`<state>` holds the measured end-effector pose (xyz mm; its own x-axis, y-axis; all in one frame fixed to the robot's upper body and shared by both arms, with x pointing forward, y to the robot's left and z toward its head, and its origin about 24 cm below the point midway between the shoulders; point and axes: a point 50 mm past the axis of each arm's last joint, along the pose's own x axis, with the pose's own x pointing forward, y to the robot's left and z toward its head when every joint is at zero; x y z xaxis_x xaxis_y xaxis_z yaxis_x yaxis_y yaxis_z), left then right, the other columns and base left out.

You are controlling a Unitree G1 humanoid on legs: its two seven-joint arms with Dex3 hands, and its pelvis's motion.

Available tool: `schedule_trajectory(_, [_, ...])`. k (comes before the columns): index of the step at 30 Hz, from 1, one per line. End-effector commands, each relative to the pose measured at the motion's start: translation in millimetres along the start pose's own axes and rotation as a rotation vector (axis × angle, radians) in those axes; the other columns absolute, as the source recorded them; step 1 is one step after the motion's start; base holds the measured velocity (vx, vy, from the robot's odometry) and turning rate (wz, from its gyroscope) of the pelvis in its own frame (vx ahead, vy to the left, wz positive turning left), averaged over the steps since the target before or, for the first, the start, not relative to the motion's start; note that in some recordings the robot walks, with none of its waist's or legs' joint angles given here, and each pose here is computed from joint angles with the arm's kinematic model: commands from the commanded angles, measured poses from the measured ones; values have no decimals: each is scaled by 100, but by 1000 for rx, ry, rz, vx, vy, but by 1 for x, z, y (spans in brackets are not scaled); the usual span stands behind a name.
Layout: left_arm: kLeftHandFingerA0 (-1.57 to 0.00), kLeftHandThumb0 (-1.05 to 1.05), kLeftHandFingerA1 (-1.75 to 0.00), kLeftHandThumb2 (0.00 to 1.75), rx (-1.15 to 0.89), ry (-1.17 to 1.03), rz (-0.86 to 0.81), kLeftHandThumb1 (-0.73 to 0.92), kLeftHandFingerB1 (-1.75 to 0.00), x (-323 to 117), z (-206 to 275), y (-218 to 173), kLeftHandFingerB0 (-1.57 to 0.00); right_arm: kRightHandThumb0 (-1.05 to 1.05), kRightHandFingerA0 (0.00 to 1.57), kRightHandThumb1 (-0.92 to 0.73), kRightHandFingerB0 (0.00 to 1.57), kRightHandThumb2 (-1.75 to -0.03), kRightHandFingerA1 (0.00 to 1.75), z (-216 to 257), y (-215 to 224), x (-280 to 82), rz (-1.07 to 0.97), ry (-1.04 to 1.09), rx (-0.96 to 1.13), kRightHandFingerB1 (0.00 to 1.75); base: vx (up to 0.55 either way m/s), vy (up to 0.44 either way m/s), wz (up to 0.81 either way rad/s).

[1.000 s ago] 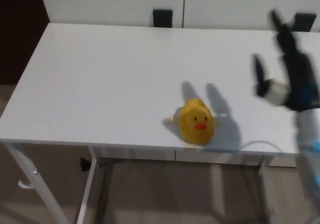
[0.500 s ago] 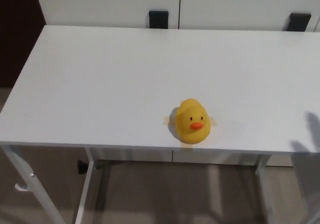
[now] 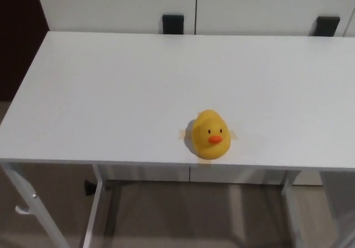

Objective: The robot uses its right hand to push the yellow duck toy to the center of the white desk.

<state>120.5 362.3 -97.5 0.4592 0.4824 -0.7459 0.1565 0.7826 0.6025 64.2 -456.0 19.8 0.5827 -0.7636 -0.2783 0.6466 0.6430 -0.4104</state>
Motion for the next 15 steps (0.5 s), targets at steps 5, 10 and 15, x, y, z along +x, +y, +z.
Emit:
schedule_trajectory(5, [-153,19,-84,158,20,-17,4,-51,-80,-1,-2,7,-157,-6,95,-34,74,-109,52,-42,0,-11,36,191,91,57,0,0,0])
schedule_trajectory(10, [-142,22,-89,146,19,-15,6,-44,-83,-2,-5,5,-153,-9,96,-36,77,-101,52,-43,4,-12,64,217,81,56,0,0,0])
schedule_trajectory(15, [-139,16,-85,150,40,-10,8,-50,-81,-1,-3,6,-152,-4,95,-33,76,-108,51,-43,9,-12,130,229,29,55,0,0,0])
